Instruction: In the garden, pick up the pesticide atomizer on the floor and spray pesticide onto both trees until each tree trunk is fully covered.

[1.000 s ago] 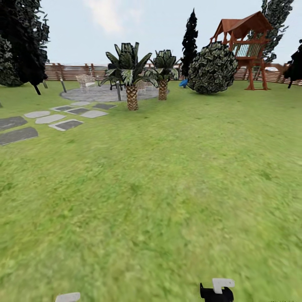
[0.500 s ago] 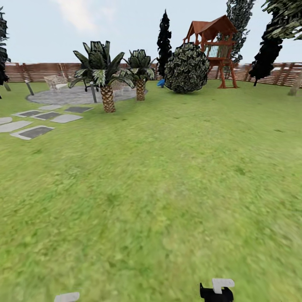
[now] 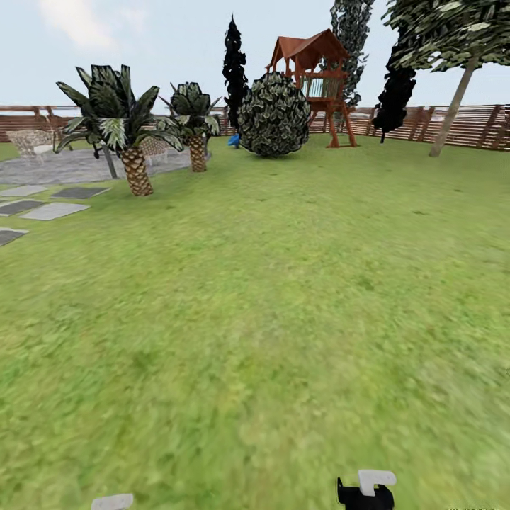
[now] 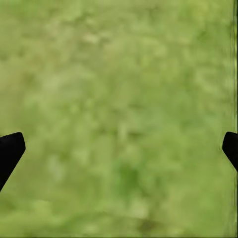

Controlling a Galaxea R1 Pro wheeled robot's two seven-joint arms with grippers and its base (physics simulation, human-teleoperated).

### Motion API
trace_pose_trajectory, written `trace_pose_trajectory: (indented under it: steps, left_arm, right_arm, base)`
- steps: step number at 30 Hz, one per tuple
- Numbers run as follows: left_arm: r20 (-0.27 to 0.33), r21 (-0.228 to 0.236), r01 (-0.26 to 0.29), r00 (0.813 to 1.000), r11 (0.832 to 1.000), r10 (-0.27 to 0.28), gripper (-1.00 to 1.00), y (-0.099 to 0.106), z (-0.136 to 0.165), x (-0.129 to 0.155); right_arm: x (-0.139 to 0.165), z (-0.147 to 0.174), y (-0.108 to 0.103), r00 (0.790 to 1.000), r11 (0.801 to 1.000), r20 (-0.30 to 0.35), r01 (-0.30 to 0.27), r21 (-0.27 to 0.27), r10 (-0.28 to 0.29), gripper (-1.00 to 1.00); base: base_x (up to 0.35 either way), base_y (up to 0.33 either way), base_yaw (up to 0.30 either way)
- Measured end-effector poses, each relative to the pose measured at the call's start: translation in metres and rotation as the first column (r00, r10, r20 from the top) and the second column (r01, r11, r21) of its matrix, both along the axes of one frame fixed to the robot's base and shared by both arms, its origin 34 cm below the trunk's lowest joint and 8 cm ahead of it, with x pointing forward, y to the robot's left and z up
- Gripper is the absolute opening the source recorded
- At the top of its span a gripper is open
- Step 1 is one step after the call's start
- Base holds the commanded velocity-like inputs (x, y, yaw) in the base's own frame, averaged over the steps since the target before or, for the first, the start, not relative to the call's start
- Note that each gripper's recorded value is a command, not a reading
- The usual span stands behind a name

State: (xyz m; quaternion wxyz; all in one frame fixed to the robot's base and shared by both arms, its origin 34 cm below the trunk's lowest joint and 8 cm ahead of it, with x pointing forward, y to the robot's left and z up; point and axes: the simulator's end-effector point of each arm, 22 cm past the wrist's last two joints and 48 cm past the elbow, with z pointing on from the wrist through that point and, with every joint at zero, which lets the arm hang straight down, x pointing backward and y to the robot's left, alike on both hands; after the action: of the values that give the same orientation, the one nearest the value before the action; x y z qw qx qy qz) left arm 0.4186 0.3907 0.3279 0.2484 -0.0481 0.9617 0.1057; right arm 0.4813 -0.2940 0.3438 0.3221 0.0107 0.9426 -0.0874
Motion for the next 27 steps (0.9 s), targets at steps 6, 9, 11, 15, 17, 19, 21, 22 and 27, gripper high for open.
trace_pose_trajectory:
  steps: [6,9,11,15,17,19,21,22,27]
  left_arm:
    - [-0.001,0.001,0.0,1.0,1.0,0.0,-1.0,0.0011,0.0,-0.0006]
    - [-0.001,0.003,0.0,1.0,1.0,0.0,-1.0,0.002,0.0002,-0.0007]
    - [-0.001,0.003,0.0,1.0,1.0,0.0,-1.0,0.0024,0.0003,-0.0007]
    - [-0.001,0.003,0.0,1.0,1.0,0.0,-1.0,0.0025,0.0003,-0.0008]
    - [-0.006,0.003,-0.001,1.0,1.0,0.001,-1.0,0.002,-0.0008,-0.0046]
    - [-0.008,0.002,0.0,1.0,1.0,0.0,-1.0,0.0016,-0.0013,-0.0061]
    - [-0.01,0.002,0.001,1.0,1.0,-0.001,-1.0,0.0011,-0.0017,-0.0073]
    - [-0.01,0.002,0.001,1.0,1.0,-0.001,-1.0,0.0012,-0.0018,-0.0077]
    - [-0.013,0.002,0.001,1.0,1.0,-0.001,-1.0,0.0013,-0.0024,-0.0089]
  right_arm:
    - [0.0,0.0,0.0,1.0,1.0,0.0,0.0,0.0,0.0,1.0]
    - [-0.0001,0.0,0.0,1.0,1.0,0.0,0.0,0.0,0.0,1.0]
    - [-0.0001,0.0,0.0,1.0,1.0,0.0,0.0,0.0,0.0,1.0]
    - [-0.0001,0.0,0.0,1.0,1.0,0.0,0.0,0.0,0.0,1.0]
    - [-0.0001,0.0,0.0,1.0,1.0,0.0,0.0,0.0,0.0,1.0]
    - [-0.0001,0.0,0.0,1.0,1.0,0.0,0.0,0.0,0.0,1.0]
    - [-0.0001,0.0,0.0,1.0,1.0,0.0,0.0,0.0,0.0,1.0]
    - [-0.0001,0.0,0.0,1.0,1.0,0.0,0.0,0.0,0.0,1.0]
    - [-0.0005,-0.0005,0.0,1.0,1.0,-0.001,0.0,0.0,0.0,1.0]
  base:
    - [0.237,-0.188,-0.295]
    - [0.249,-0.177,-0.295]
    - [0.284,-0.136,-0.295]
    - [0.299,-0.112,-0.295]
    - [0.302,-0.113,-0.295]
    - [0.291,-0.143,-0.295]
    - [0.266,-0.167,-0.295]
    - [0.25,-0.179,-0.295]
    - [0.24,-0.188,-0.295]
